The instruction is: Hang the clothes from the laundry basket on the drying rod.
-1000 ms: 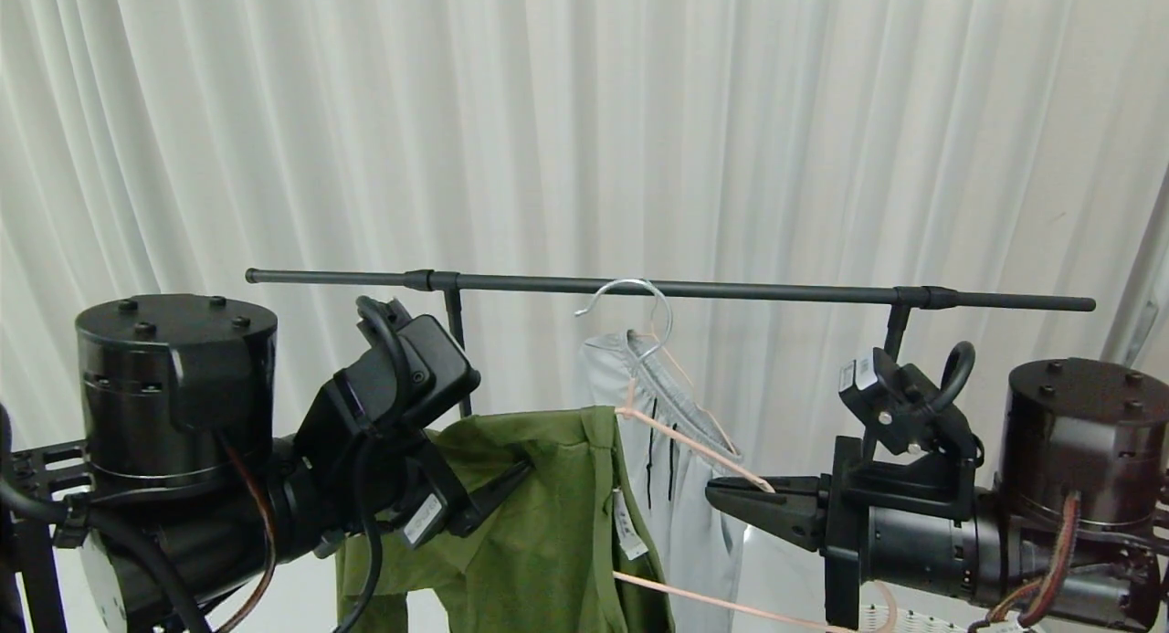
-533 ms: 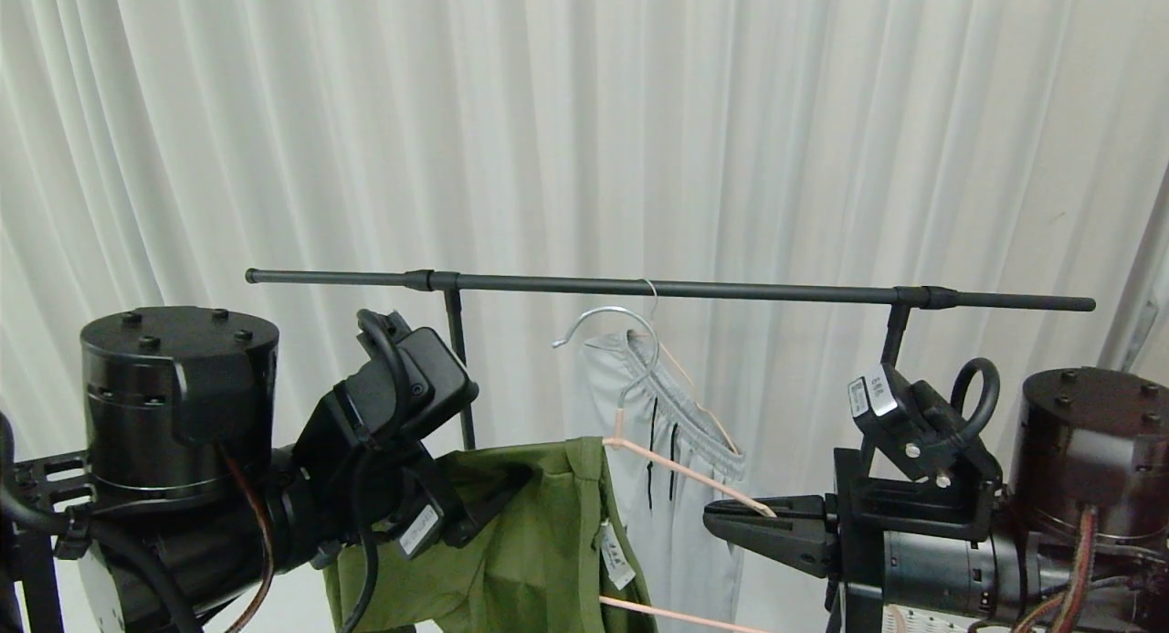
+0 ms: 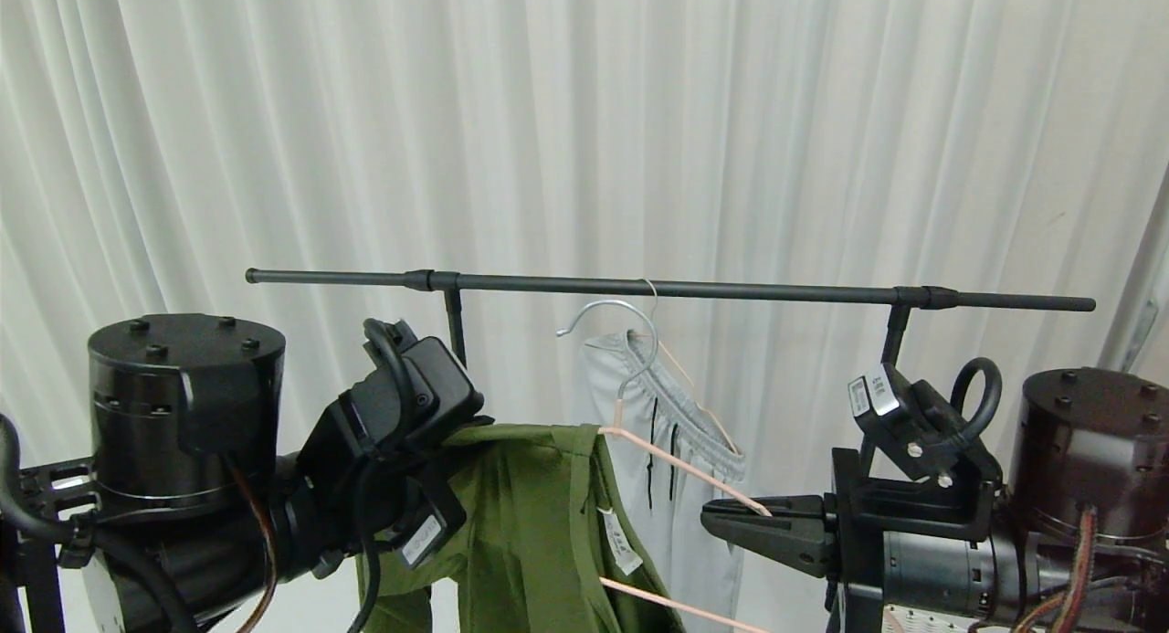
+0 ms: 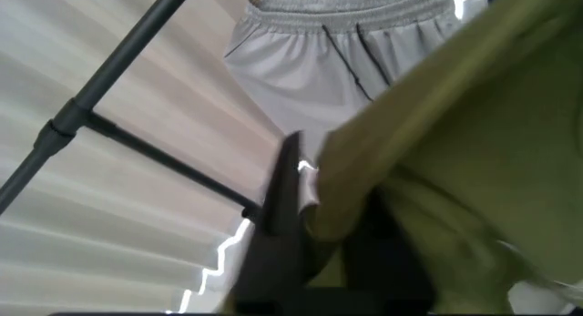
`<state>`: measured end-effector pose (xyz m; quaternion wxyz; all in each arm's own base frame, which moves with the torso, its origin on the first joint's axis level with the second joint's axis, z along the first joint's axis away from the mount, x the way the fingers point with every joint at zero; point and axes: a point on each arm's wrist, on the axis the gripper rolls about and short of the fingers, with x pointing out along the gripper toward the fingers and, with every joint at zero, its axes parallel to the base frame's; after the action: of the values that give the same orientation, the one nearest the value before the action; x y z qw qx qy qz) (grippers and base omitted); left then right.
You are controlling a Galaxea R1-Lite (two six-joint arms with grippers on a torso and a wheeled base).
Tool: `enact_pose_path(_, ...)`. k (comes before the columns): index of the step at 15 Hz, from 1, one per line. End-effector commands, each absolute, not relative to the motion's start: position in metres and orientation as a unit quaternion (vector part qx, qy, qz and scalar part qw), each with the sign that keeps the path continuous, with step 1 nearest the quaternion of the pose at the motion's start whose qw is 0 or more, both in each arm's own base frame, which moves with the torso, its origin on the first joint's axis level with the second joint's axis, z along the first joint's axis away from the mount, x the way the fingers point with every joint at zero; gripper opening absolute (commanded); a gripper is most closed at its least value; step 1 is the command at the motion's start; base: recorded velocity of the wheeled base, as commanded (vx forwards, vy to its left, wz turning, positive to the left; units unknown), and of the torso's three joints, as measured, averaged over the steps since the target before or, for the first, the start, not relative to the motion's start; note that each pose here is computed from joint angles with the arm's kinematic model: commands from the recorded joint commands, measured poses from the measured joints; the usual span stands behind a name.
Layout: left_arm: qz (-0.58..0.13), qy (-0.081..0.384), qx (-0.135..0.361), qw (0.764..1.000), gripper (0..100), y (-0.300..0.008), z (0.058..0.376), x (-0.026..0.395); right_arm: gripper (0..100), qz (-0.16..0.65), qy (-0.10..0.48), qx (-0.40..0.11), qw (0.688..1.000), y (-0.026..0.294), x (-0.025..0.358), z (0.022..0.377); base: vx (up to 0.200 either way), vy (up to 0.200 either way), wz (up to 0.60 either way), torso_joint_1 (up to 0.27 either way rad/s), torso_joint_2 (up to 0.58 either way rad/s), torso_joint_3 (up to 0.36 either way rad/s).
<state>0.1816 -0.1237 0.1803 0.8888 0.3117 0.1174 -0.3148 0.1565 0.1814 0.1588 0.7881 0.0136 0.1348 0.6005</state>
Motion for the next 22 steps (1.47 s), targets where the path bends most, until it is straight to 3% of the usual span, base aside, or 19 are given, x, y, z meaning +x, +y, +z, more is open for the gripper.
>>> enact_pose_path(1,-0.31,0.114,0.311,0.891,0,-0.124,0.18,0.183,0,0.599,0.139,0.013,0.788,0.182,0.157,0.157,0.0,0.0,0.0,0.0,0.0,0.0)
enact_pose_path(8,-0.304,0.102,0.306,0.896,0,-0.122,0.174,0.183,0,0.593,0.137,0.014,0.793,0.179,0.16,0.158,0.0,0.0,0.0,0.0,0.0,0.0)
enact_pose_path(9,-0.301,0.096,0.305,0.898,0,-0.121,0.172,0.182,100,0.592,0.136,0.014,0.794,0.179,0.16,0.159,0.0,0.0,0.0,0.0,0.0,0.0)
enact_pose_path(12,-0.286,0.09,0.302,0.905,0,-0.117,0.172,0.185,100,0.584,0.133,0.014,0.8,0.177,0.162,0.16,0.0,0.0,0.0,0.0,0.0,0.0)
enact_pose_path(15,-0.227,0.108,0.307,0.918,0,-0.105,0.17,0.192,100,0.545,0.115,0.015,0.83,0.167,0.176,0.167,0.0,0.0,0.0,0.0,0.0,0.0)
enact_pose_path(18,-0.154,0.129,0.311,0.929,0,-0.103,0.17,0.197,100,0.526,0.127,0.009,0.841,0.163,0.182,0.16,0.0,0.0,0.0,0.0,0.0,0.0)
enact_pose_path(22,-0.107,0.102,0.262,0.954,0,-0.106,0.191,0.206,100,0.474,0.162,-0.005,0.865,0.171,0.194,0.14,0.0,0.0,0.0,0.0,0.0,0.0)
